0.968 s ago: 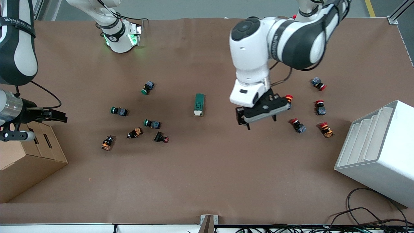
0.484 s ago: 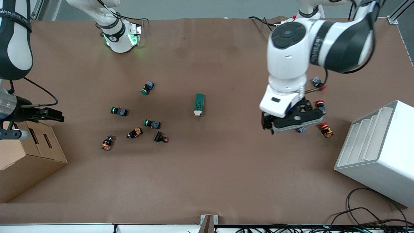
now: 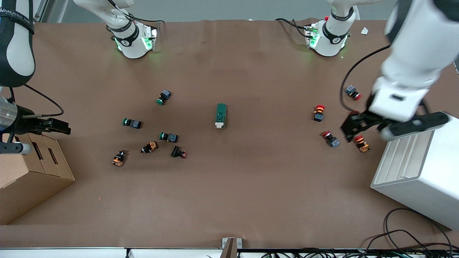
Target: Close load switch with both arms
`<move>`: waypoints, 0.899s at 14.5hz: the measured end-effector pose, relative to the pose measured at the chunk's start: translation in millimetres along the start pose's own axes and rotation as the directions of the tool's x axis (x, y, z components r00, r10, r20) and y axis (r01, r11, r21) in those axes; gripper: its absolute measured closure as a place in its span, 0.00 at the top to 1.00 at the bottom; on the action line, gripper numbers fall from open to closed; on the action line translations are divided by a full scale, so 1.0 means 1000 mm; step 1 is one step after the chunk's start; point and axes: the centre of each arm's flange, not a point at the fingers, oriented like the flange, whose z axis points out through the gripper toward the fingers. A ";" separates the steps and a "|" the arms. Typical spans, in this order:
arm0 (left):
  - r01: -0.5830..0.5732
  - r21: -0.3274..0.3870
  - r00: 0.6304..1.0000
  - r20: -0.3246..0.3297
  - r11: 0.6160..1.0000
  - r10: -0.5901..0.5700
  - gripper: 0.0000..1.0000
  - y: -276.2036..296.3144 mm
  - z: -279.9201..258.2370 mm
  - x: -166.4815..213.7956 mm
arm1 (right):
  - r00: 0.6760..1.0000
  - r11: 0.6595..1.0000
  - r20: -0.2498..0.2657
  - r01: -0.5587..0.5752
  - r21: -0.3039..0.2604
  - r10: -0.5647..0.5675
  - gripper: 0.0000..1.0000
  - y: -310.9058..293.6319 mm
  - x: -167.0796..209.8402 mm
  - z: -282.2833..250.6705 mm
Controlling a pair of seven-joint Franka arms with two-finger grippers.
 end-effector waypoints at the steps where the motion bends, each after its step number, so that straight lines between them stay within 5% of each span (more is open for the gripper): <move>1: -0.002 -0.009 1.000 0.031 1.000 0.002 1.00 -0.020 -0.010 0.001 | 1.000 1.000 0.009 0.001 0.001 -0.001 1.00 0.000 -0.001 -0.001; 7: -0.124 0.022 0.983 0.136 0.992 0.120 1.00 -0.089 -0.038 -0.008 | 1.000 1.000 0.000 -0.001 0.003 0.001 1.00 0.000 -0.033 -0.036; 13: -0.247 -0.045 0.940 0.230 0.968 0.251 1.00 -0.129 -0.039 -0.047 | 0.999 1.000 -0.040 -0.001 0.006 0.001 1.00 -0.001 -0.084 -0.069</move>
